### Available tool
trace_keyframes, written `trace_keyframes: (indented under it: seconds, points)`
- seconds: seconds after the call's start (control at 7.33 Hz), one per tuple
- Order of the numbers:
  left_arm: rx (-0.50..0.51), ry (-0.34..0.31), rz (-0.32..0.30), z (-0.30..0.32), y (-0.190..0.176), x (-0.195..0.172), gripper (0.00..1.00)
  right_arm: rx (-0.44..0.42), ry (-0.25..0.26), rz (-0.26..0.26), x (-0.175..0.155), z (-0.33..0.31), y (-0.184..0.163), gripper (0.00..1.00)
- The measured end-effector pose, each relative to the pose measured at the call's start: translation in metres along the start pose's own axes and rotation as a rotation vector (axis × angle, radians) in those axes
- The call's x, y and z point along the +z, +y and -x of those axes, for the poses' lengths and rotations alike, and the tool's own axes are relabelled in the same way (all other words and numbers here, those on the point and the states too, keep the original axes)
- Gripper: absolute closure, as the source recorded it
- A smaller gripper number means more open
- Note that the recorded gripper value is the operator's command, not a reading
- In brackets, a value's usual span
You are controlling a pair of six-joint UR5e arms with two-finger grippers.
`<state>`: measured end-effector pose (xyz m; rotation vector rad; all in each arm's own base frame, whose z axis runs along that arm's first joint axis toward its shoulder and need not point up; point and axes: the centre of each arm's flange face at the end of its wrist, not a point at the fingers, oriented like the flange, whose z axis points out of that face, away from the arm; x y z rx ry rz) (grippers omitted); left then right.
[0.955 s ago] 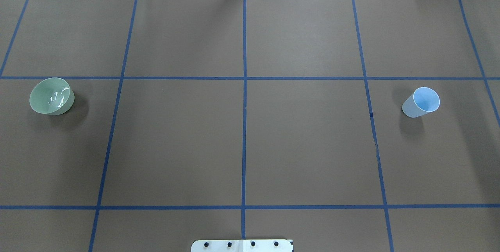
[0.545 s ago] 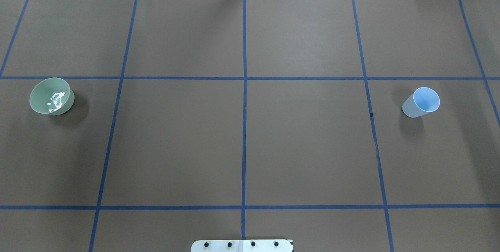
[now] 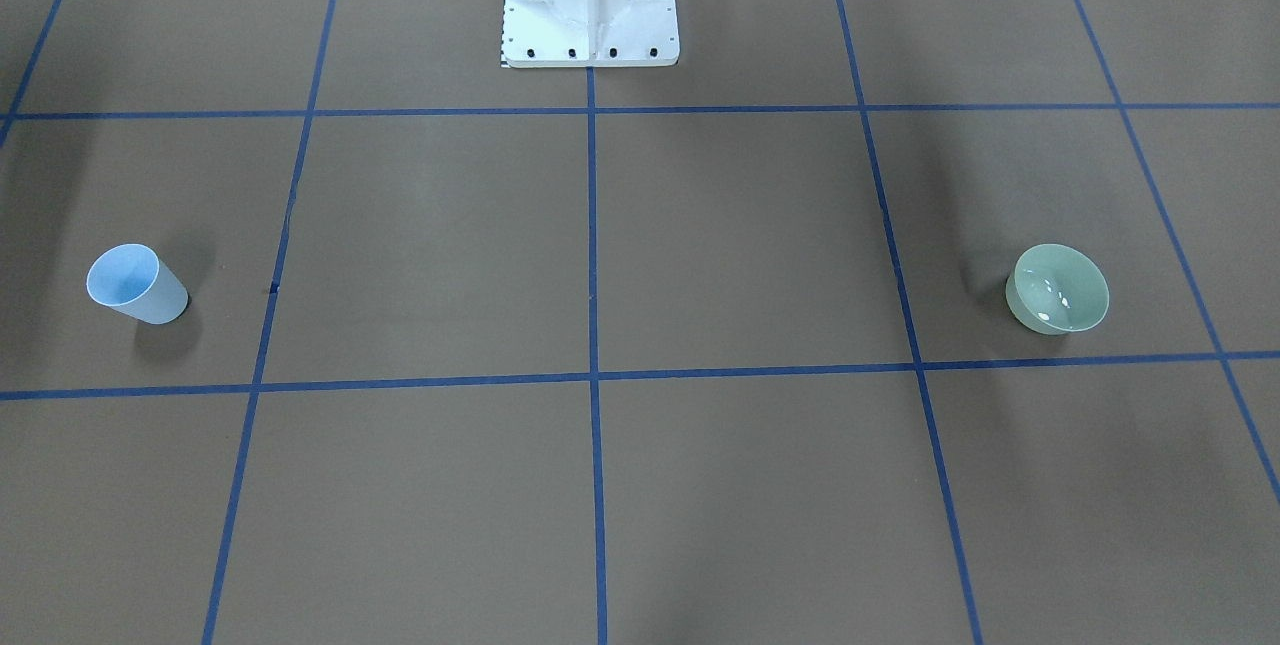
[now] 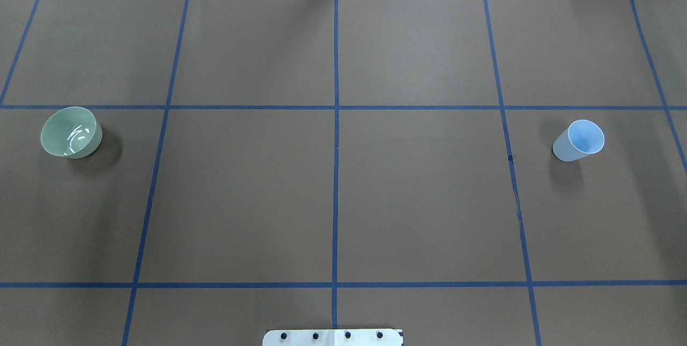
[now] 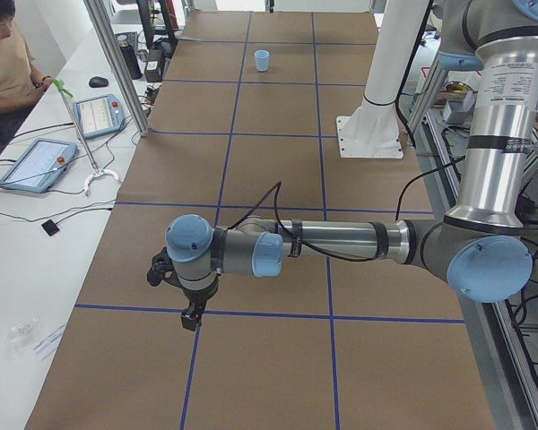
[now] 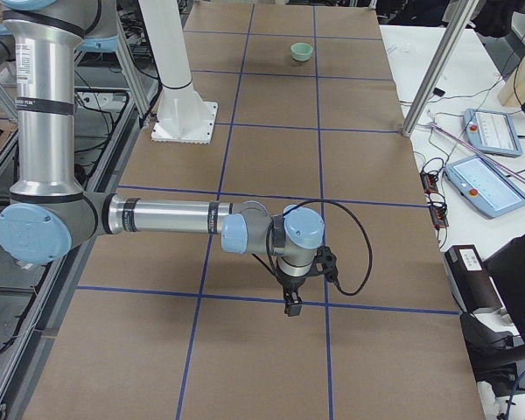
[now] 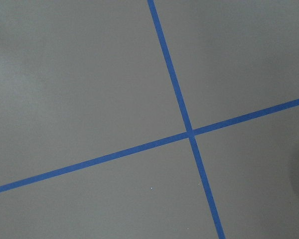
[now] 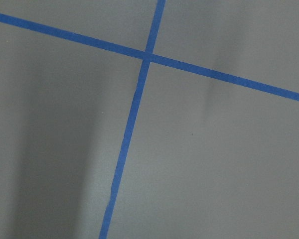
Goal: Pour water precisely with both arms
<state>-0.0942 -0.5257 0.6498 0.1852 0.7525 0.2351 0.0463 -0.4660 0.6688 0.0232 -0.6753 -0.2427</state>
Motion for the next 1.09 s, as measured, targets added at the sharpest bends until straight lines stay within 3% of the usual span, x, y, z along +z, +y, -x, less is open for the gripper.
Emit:
trace_keyframes:
  seconds: [1.09]
  points:
    - [0.003, -0.001, 0.003, -0.009, 0.046, 0.003, 0.0, 0.003, -0.002, 0.003, 0.002, -0.001, 0.002, 0.0]
